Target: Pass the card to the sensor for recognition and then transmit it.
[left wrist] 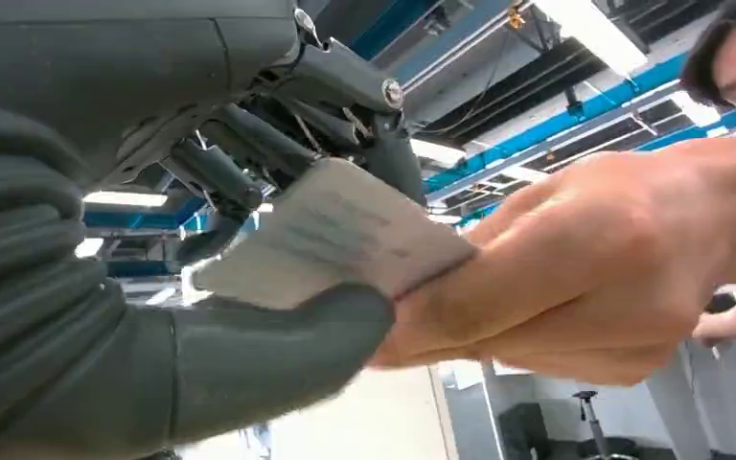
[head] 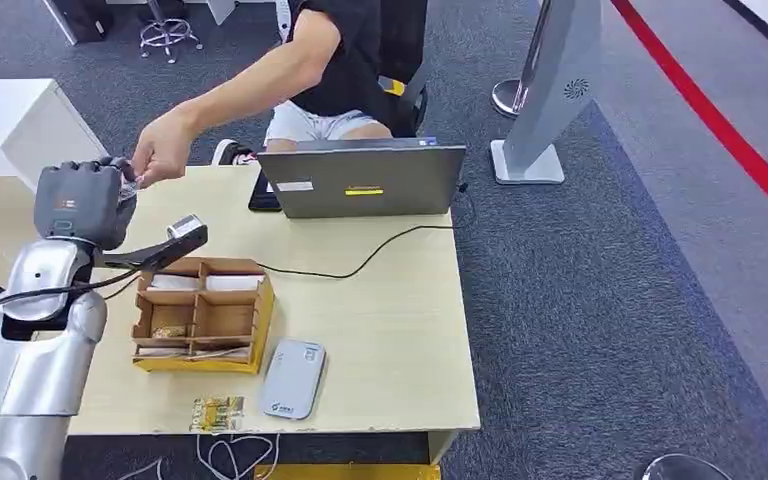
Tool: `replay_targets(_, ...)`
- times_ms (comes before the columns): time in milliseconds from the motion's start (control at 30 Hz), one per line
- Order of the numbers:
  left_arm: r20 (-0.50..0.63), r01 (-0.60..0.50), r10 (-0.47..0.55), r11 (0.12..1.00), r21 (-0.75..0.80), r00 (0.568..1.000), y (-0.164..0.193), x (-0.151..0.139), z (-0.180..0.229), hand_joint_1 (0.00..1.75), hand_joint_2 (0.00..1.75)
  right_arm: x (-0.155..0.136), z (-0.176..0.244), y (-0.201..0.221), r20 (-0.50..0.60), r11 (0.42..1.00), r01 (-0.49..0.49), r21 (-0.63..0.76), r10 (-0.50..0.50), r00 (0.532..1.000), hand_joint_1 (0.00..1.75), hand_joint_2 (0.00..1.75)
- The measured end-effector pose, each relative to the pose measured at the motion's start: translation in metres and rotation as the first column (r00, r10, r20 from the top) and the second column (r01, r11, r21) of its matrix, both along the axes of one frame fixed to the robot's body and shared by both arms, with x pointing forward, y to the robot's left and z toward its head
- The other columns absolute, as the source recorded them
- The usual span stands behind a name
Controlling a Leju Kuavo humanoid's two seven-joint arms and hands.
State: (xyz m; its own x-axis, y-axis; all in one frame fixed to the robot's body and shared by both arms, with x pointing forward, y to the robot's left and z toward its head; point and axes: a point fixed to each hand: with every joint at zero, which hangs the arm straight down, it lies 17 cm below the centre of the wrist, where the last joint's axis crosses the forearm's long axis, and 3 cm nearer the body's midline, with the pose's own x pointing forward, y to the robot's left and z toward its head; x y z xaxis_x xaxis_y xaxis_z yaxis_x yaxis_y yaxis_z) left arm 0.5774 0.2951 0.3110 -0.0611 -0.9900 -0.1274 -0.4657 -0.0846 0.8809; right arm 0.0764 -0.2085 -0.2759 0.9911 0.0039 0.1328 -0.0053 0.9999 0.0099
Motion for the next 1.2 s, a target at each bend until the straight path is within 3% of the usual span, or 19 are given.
replay_targets(200,0.066,0.114,-0.114,0.994,0.004,0.991,-0.032,-0.035,0.005,0.00,1.75,0.001,0.000,-0.002,-0.002,0.999,0.032,-0.004,-0.032,0.999,0.00,1.75)
replay_targets(367,0.118,0.212,-0.215,0.977,0.036,0.969,-0.067,-0.099,-0.011,0.00,1.75,-0.002,-0.001,-0.007,-0.017,0.994,0.106,-0.017,-0.106,0.994,0.00,1.75)
replay_targets(567,0.075,0.337,-0.342,0.939,0.074,0.937,-0.109,-0.169,-0.054,0.00,1.75,-0.005,-0.002,-0.009,-0.030,0.983,0.181,-0.023,-0.182,0.983,0.00,1.75)
replay_targets(700,-0.003,0.380,-0.382,0.920,0.099,0.924,-0.125,-0.195,-0.088,0.00,1.75,-0.004,-0.002,-0.008,-0.026,0.977,0.212,-0.021,-0.212,0.977,0.00,1.75)
replay_targets(1033,-0.118,0.457,-0.443,0.877,0.146,0.889,-0.139,-0.221,-0.130,0.00,1.75,-0.001,-0.001,-0.010,-0.013,0.969,0.247,-0.018,-0.247,0.969,0.00,1.75)
replay_targets(1100,-0.147,0.424,-0.405,0.895,0.137,0.902,-0.129,-0.220,-0.144,0.00,1.75,-0.001,-0.001,-0.010,-0.011,0.969,0.248,-0.019,-0.248,0.969,0.00,1.75)
replay_targets(1200,-0.163,0.275,-0.249,0.947,0.167,0.955,-0.088,-0.201,-0.160,0.00,1.75,-0.001,-0.002,-0.010,-0.013,0.972,0.235,-0.022,-0.235,0.972,0.00,1.75)
